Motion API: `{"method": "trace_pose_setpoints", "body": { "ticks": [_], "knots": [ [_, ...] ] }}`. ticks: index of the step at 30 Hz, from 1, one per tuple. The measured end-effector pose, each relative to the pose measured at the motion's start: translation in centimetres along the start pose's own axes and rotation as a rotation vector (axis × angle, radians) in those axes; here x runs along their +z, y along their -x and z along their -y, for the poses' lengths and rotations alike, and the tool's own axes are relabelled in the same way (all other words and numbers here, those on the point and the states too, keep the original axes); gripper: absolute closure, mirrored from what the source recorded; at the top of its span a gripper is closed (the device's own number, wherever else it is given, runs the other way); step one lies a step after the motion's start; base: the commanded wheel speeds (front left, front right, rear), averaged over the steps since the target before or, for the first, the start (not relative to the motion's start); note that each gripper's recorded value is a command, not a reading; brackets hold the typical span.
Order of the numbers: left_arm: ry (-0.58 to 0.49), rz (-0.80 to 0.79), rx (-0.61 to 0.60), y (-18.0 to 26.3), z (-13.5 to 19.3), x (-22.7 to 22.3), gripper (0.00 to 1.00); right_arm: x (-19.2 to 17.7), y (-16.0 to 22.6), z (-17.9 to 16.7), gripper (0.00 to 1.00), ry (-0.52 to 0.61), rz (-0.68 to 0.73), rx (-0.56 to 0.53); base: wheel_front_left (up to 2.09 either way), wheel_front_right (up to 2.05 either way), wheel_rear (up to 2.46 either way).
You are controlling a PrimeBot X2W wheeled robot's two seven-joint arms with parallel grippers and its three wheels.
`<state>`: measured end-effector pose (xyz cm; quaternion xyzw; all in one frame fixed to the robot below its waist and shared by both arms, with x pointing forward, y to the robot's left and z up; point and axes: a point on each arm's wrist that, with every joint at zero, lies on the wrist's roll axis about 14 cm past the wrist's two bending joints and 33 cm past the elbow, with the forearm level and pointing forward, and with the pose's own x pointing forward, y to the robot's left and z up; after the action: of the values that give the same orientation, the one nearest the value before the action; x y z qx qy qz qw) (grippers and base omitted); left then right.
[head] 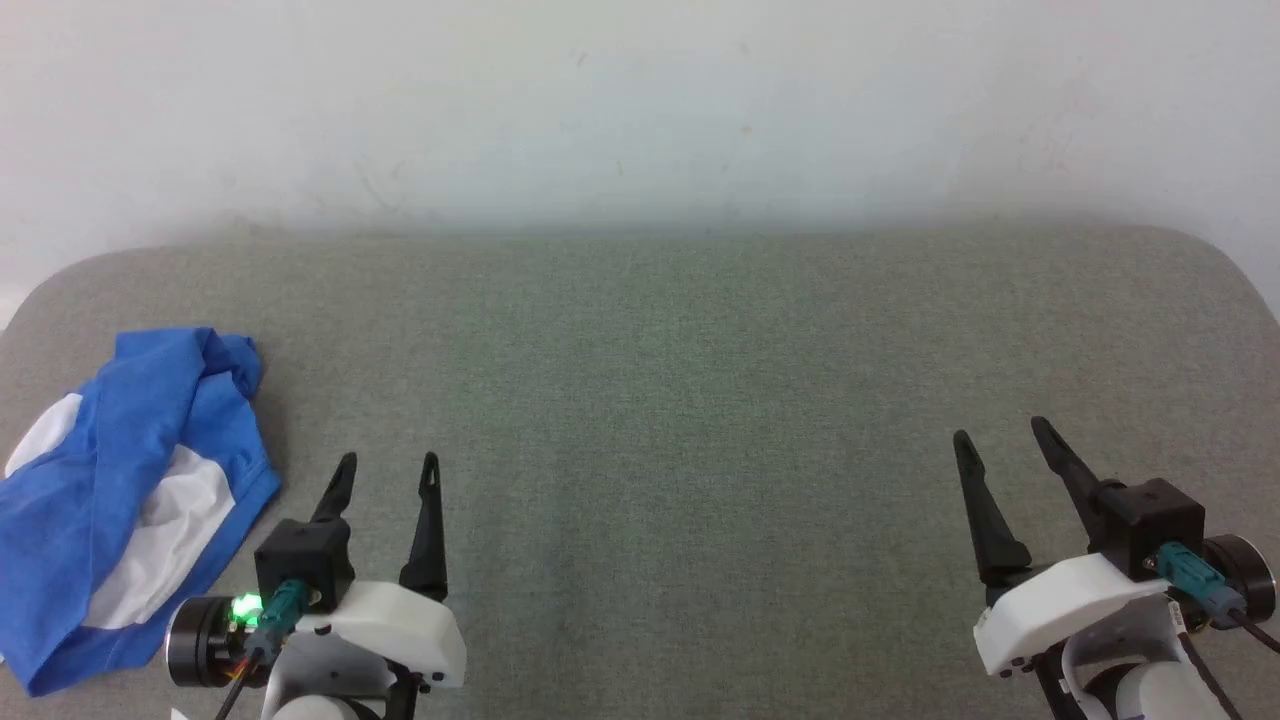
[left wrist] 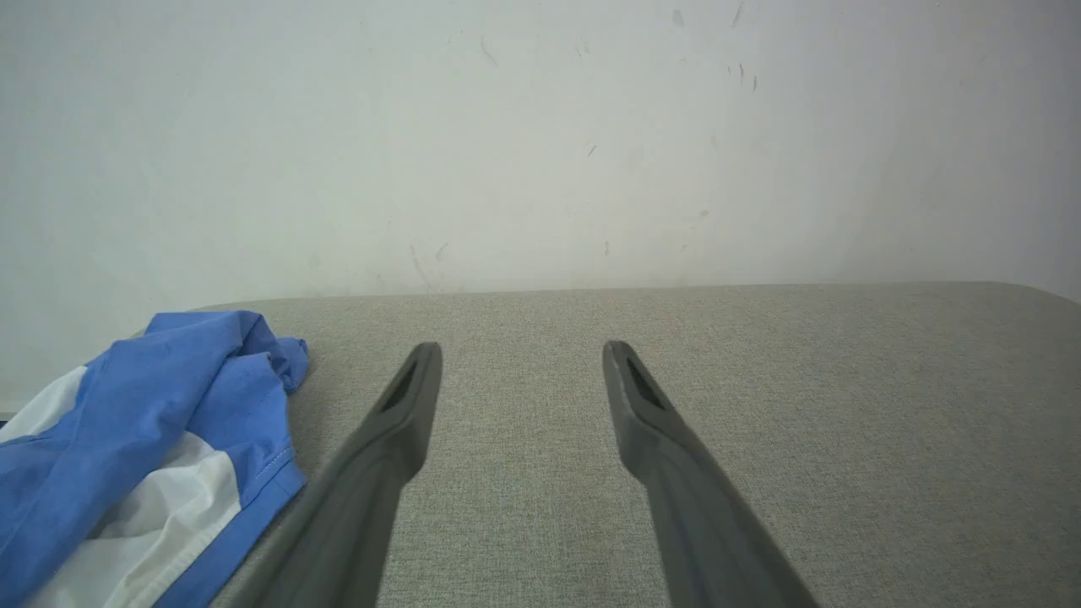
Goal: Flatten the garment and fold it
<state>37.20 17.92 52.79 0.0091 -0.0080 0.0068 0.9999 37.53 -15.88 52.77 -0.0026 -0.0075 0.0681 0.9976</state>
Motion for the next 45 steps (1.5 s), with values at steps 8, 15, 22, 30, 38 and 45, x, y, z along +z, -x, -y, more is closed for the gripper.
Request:
{"method": "trace_pose_setpoints", "body": {
  "ticks": [8,15,22,30,38,45],
  "knots": [
    [0.01,0.011,0.03,0.4,-0.8,0.1,0.0,-0.1,-0.3,-0.5,0.0,-0.019,0.007,0.015,0.0,0.0,0.0],
    [0.018,0.026,0.075,1.0,-2.1,0.3,0.0,-0.1,-0.9,-1.5,0.0,-0.04,0.017,0.045,0.0,0.0,0.0],
    [0.024,0.036,0.126,1.9,-3.6,0.3,0.0,-0.1,-1.6,-2.8,0.0,-0.059,0.024,0.085,0.0,0.0,0.0],
    [0.034,0.048,0.19,3.2,-5.5,0.4,0.0,-0.3,-2.5,-4.7,0.0,-0.081,0.026,0.14,0.0,0.0,0.0],
    [0.049,0.054,0.256,4.7,-7.2,0.2,0.0,-0.5,-3.2,-6.7,0.0,-0.101,0.029,0.198,0.0,0.0,0.0],
    [0.055,0.055,0.311,6.1,-8.6,-0.1,0.0,-0.6,-3.7,-8.3,0.0,-0.121,0.029,0.24,0.0,0.0,0.0]
  ]
}}
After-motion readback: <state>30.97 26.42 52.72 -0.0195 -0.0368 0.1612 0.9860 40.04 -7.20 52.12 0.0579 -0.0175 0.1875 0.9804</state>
